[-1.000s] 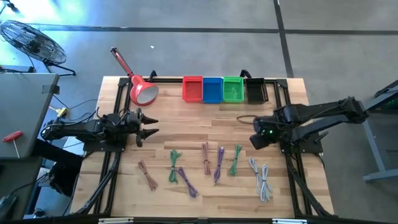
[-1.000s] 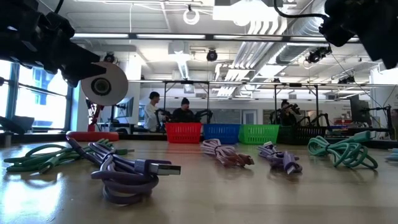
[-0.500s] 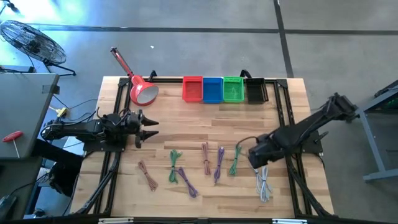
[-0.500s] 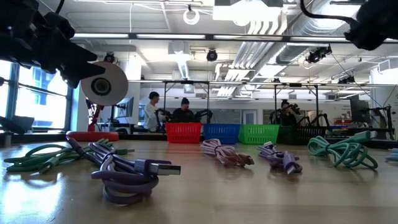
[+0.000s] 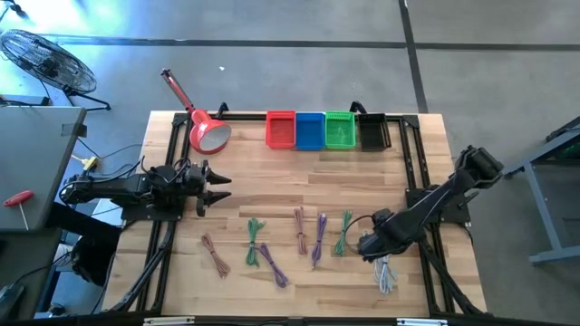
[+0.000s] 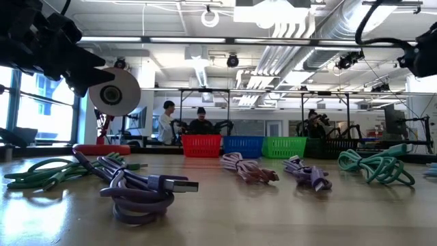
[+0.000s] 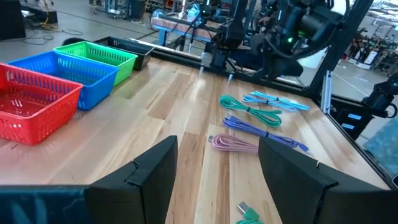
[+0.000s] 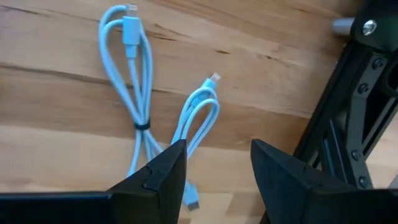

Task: Pick & Place USB Port
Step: Put the right blue charger cable into the blue bin

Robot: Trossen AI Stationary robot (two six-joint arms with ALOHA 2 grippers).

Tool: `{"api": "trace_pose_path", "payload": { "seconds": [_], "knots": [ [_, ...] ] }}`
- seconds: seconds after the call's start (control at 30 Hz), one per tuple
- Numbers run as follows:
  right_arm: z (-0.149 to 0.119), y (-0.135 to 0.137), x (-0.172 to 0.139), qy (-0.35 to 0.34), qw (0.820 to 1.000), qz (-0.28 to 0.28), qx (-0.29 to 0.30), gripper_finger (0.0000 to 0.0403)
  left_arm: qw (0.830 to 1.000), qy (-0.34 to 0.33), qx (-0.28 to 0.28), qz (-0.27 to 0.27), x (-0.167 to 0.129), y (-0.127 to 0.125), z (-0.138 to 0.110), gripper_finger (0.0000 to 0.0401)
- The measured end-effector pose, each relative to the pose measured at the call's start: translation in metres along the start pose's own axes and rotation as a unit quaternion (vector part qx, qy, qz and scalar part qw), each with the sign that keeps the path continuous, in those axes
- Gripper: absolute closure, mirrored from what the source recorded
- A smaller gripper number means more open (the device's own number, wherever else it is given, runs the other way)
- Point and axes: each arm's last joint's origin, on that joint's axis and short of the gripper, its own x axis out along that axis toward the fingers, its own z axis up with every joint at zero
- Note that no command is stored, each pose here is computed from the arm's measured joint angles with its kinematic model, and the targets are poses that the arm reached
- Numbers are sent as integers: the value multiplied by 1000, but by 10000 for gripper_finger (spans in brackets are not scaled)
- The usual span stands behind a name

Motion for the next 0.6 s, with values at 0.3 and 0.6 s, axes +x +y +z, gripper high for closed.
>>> {"api": "trace_pose_path", "payload": {
  "seconds": [0.3, 0.6],
  "knots": [
    [0, 6, 9, -16, 1000, -21, 2, 231, 1000, 1, 0, -1, 0, 0, 0, 178],
    [-1, 9, 14, -23, 999, -22, 10, 231, 1000, 5, 0, -9, 0, 0, -1, 178]
  ]
}}
